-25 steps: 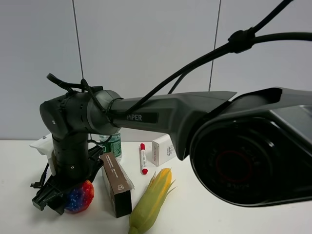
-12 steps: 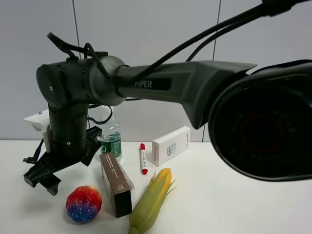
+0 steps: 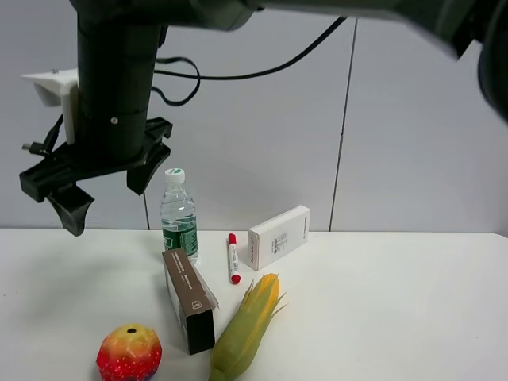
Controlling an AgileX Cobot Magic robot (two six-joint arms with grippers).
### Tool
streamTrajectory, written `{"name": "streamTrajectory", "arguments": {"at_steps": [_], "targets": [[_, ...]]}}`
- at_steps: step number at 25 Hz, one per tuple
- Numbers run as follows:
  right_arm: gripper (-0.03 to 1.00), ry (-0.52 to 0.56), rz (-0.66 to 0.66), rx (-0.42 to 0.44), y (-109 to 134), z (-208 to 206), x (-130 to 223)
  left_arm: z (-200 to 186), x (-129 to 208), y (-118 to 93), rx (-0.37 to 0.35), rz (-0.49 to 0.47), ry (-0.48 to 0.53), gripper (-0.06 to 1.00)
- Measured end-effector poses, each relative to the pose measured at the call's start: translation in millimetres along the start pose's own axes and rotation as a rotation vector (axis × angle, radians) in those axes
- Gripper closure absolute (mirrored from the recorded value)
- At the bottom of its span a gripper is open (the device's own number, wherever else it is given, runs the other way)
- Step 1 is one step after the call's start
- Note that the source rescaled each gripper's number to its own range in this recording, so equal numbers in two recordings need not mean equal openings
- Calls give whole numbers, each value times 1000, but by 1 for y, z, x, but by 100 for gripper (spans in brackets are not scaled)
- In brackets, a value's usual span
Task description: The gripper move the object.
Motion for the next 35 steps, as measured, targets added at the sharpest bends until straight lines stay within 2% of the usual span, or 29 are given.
{"name": "streamTrajectory", "arguments": {"at_steps": [8, 12, 22, 26, 28, 35], "targets": [[-3, -86, 10, -9, -5, -51, -8, 0, 0, 0, 0, 0, 0, -6], [-3, -104, 26, -12, -6, -64, -8, 0, 0, 0, 0, 0, 0, -6], [-3, 134, 69, 20, -11, -41, 48, 0, 0, 0, 0, 0, 0, -6], [-3, 194, 127, 43, -28, -58, 79, 0, 0, 0, 0, 0, 0, -6], [-3, 183, 154, 49, -40, -72, 96, 0, 0, 0, 0, 0, 0, -6], [-3, 50, 341, 105, -101, -137, 162, 0, 0, 0, 0, 0, 0, -6]]}}
Point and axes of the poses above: a point on each arm's last joint axis where the gripper is mounted, z pointing out along that axis toward the gripper, y along the wrist's bending axis when the last joint is at zero, x = y × z, the point moved 1 cm from there along z, pointing out along that axis toward the gripper, and after that the axes turned 15 degrees about z, right-handed, at the moved point
